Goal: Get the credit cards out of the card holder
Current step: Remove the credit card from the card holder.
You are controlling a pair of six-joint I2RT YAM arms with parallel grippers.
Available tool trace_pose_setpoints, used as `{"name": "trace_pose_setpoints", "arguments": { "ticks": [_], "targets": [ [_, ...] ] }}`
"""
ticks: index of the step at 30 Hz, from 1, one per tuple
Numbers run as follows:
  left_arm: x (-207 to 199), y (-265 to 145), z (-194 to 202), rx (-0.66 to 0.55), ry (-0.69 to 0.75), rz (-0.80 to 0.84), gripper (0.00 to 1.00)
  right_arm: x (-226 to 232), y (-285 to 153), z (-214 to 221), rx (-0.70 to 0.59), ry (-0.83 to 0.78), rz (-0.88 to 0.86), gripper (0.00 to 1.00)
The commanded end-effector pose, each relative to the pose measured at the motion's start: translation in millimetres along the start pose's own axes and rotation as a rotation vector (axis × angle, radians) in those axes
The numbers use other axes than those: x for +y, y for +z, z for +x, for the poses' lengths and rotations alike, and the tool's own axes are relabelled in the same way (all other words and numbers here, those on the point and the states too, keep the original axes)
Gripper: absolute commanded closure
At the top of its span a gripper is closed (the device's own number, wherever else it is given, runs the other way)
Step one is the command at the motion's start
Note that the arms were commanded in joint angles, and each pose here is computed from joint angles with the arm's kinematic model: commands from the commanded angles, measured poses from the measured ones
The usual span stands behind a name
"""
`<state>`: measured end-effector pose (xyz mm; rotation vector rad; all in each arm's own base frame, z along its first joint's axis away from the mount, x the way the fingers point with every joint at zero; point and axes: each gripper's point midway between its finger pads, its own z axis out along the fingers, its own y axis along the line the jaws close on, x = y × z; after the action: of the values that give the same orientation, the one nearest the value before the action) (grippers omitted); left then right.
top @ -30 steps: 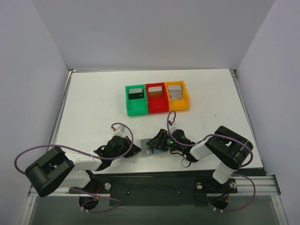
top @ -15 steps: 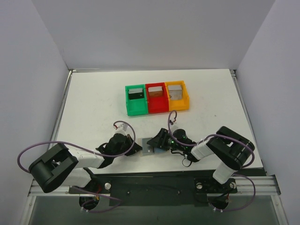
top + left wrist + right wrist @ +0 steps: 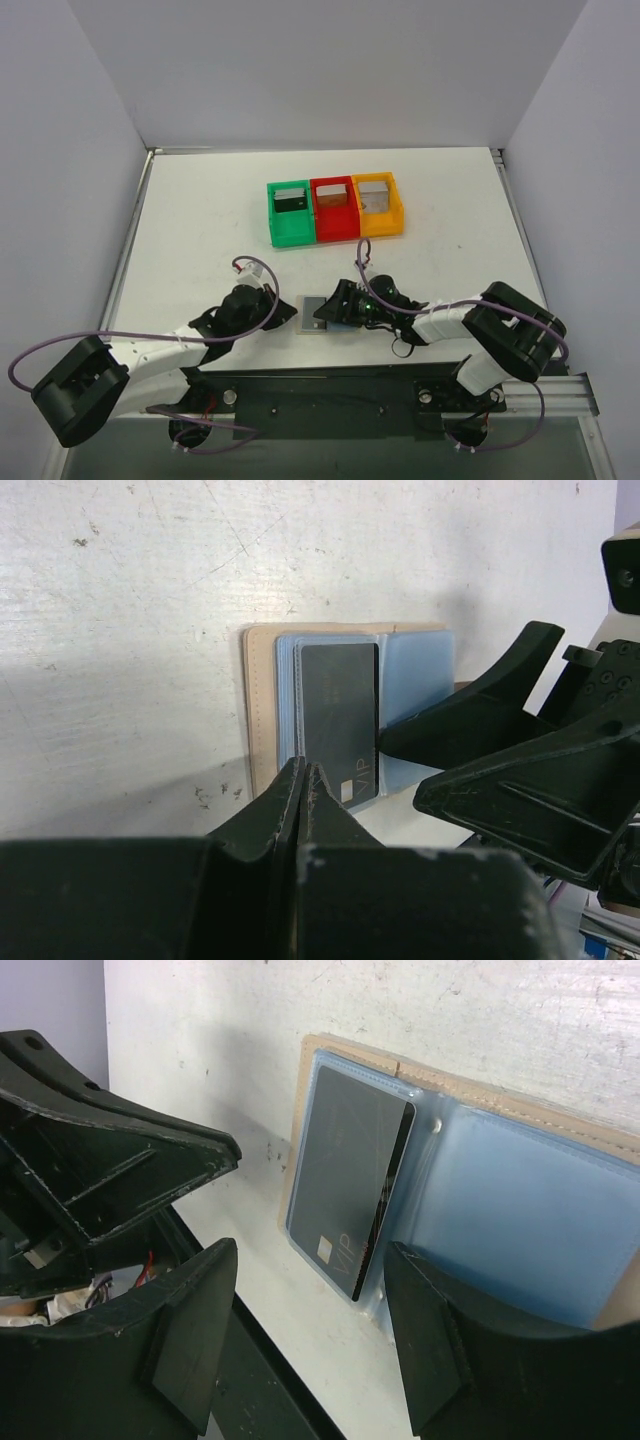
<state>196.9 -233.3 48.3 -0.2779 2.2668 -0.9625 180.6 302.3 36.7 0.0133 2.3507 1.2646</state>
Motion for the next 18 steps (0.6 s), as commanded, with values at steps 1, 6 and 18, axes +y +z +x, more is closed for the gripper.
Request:
{"name": "trace_pose_setpoints", "arguments": {
  "ticks": [1, 6, 18],
  "targets": [
    [-15.2, 0.5, -13.4, -0.032, 0.02, 0.028, 1.0, 8.8, 0.1, -6.2, -0.005, -0.039, -0.008, 0.44],
    [-15.6, 12.4, 1.3, 0.029, 0.019, 0.052, 1.0, 11.2, 2.2, -6.4, -0.003, -0.037, -0.018, 0.44],
    [-30.4, 10.4, -4.0, 0.007, -0.014, 0.117, 1.0, 12.9, 1.8, -9.1, -0.001, -0.049, -0.005, 0.43]
  ]
}}
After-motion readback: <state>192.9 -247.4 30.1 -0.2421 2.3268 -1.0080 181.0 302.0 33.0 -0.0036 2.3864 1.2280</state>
